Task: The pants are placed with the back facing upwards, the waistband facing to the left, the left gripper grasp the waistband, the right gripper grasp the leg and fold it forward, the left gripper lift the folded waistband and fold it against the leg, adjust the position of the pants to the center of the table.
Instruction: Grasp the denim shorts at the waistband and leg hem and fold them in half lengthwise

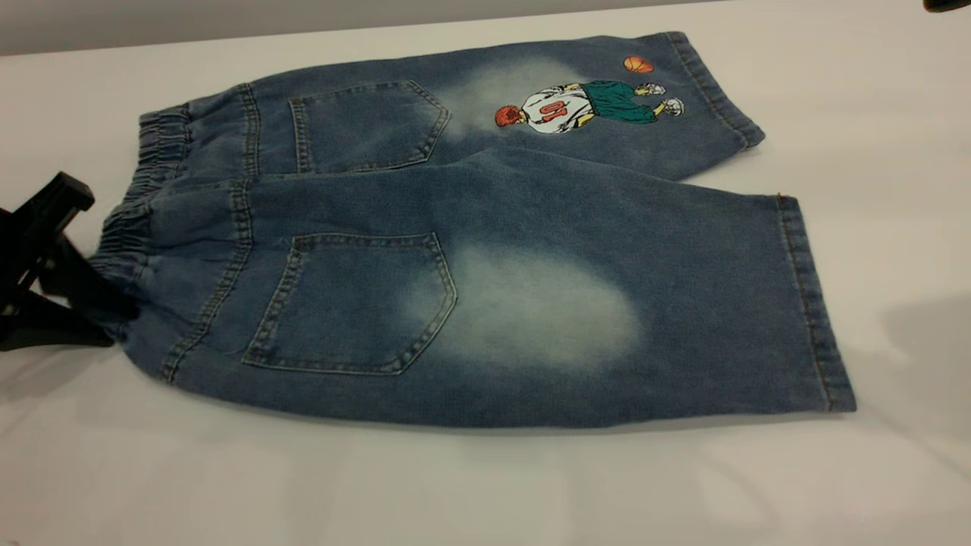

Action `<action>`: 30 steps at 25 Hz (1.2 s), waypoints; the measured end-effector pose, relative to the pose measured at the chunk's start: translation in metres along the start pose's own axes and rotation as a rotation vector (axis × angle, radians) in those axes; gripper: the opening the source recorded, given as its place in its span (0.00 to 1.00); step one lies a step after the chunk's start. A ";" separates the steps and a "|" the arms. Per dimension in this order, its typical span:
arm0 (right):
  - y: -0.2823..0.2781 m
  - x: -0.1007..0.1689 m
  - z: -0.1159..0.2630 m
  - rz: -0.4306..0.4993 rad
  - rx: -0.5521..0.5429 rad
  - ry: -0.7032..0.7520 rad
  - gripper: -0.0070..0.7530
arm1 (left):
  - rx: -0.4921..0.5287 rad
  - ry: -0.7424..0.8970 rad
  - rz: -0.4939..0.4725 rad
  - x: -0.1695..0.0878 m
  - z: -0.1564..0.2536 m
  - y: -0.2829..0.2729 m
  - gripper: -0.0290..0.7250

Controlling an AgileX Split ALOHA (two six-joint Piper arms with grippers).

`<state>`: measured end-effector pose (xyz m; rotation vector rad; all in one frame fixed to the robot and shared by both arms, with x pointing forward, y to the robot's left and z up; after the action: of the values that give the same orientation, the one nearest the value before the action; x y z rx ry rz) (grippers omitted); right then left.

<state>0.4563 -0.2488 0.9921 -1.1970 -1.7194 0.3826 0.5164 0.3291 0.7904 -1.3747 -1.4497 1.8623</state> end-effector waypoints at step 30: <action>0.099 -0.067 0.069 0.055 0.411 0.332 0.64 | -0.145 0.322 0.147 -0.083 0.006 -0.058 0.15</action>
<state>0.4552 -0.2414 0.8545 -0.9454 -1.2504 0.5112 0.5332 0.2826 0.8793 -1.7984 -1.3698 1.5499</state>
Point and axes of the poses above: a point on each arm's last joint axis where the gripper is mounted, y pointing out along that axis toward the gripper, x along the wrist's bending axis when the last joint is at zero, z = x × y, the point moved 2 cm from there along y, pointing out along that axis toward the gripper, and after that the axes turned 8 degrees about y, right-handed, at the moved point
